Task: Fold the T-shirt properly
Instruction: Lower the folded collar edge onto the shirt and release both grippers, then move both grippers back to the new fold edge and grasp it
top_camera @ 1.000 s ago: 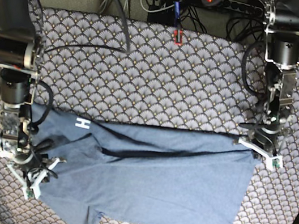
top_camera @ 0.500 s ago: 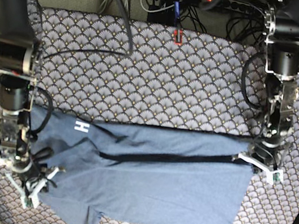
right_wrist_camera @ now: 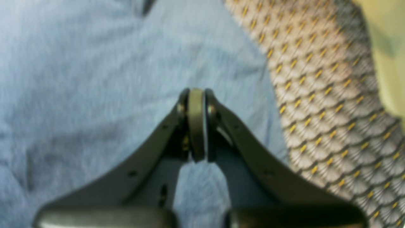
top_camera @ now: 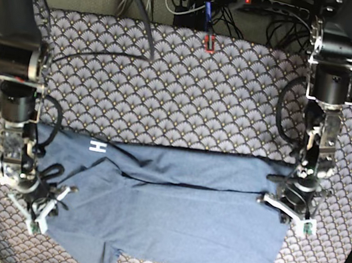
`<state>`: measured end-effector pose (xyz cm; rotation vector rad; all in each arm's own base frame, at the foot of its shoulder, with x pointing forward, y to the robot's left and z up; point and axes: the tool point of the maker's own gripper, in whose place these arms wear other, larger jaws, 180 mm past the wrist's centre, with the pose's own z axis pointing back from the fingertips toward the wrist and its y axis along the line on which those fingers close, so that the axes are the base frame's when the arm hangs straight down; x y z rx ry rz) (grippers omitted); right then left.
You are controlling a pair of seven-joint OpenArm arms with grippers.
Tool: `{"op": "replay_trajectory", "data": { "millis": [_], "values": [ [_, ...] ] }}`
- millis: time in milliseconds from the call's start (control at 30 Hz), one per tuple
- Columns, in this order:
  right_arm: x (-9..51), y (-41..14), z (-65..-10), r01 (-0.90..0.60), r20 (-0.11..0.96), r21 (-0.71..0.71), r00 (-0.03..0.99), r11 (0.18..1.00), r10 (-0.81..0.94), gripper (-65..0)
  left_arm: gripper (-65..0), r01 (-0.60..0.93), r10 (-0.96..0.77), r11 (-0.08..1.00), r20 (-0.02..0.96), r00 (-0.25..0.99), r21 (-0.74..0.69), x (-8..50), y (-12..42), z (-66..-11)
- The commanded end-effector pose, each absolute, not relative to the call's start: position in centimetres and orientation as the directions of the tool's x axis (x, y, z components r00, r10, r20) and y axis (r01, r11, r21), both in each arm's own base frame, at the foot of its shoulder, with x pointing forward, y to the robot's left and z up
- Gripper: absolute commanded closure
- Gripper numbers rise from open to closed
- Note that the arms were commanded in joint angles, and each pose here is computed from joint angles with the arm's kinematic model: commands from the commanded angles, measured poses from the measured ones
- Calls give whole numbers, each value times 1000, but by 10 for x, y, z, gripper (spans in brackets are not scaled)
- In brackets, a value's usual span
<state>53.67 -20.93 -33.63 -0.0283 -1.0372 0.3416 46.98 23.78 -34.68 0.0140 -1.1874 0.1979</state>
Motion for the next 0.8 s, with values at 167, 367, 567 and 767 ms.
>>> {"op": "replay_trajectory", "data": {
  "millis": [167, 367, 567, 767],
  "values": [
    [555, -222, -298, -227, 875, -212, 389, 951, 288, 0, -5, -172, 138, 981, 946, 293, -90, 485, 250, -321],
    [548, -246, -305, -203, 841, -234, 449, 951, 302, 0, -33, -199, 137, 977, 938, 319, -75, 491, 266, -326],
    [537, -269, -315, -183, 785, -251, 536, 951, 310, -43, -228, -196, 144, 977, 939, 313, -85, 496, 264, -320],
    [518, -293, -328, -169, 758, -284, 564, 944, 329, -188, -233, -203, 155, 975, 929, 335, -89, 487, 265, -333]
  ]
}}
